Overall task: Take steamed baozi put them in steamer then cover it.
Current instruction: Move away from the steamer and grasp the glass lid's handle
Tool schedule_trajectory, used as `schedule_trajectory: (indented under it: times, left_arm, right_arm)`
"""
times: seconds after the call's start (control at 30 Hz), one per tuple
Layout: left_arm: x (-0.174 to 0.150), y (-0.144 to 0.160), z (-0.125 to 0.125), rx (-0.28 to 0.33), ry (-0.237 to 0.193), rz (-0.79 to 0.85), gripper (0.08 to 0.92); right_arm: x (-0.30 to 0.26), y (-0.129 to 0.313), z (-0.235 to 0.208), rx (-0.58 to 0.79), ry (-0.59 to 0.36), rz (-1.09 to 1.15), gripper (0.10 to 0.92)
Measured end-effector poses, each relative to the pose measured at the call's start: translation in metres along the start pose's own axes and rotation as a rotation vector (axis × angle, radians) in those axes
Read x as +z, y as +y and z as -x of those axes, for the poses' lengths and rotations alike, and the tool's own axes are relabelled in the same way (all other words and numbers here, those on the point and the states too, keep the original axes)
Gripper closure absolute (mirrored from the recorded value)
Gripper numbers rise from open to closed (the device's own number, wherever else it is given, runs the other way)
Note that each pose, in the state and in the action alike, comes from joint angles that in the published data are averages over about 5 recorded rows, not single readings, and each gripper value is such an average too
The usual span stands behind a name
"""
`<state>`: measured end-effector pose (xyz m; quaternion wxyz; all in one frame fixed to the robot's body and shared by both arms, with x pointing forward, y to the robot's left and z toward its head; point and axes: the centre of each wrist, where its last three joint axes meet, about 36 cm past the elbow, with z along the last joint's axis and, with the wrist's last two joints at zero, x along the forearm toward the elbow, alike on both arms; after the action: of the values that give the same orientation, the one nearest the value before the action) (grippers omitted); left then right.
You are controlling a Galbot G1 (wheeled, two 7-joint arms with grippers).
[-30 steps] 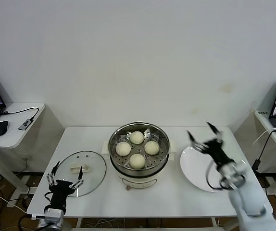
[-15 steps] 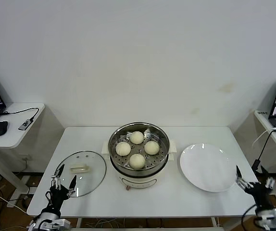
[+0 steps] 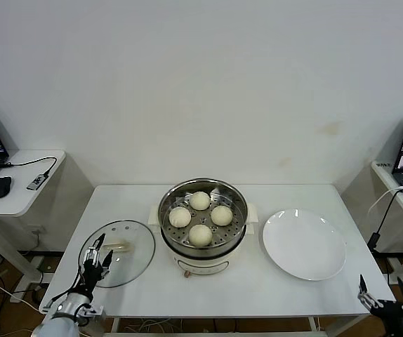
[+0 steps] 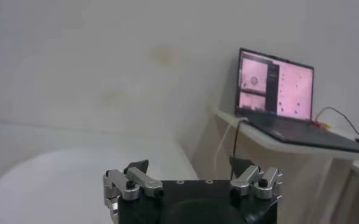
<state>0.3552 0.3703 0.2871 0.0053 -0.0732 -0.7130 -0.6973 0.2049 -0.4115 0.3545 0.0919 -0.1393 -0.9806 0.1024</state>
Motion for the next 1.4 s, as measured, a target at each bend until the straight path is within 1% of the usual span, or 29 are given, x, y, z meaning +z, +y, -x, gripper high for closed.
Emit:
schedule_trajectory:
  times: [0.37, 0.8, 0.9, 1.2, 1.4]
  left_arm:
    - [0.005, -0.007, 0.033, 0.018, 0.005, 0.048, 0.177]
    - [0.007, -0.011, 0.059, 0.026, 0.013, 0.061, 0.185]
    - [0.008, -0.012, 0.063, 0.031, 0.014, 0.063, 0.238]
    - [0.011, -0.016, 0.069, 0.052, 0.015, 0.062, 0.494]
    - [0.011, -0.021, 0.071, 0.051, 0.018, 0.044, 0.667]
  right_arm:
    - [0.011, -0.002, -0.011, 0.006, 0.034, -0.022, 0.200]
    - [0.023, 0.001, -0.016, 0.000, 0.049, -0.032, 0.200]
    - [0.025, 0.002, -0.017, -0.002, 0.053, -0.032, 0.200]
    - [0.030, 0.011, -0.017, -0.013, 0.063, -0.024, 0.200]
    - [0.032, 0.014, -0.016, -0.019, 0.063, -0.022, 0.200]
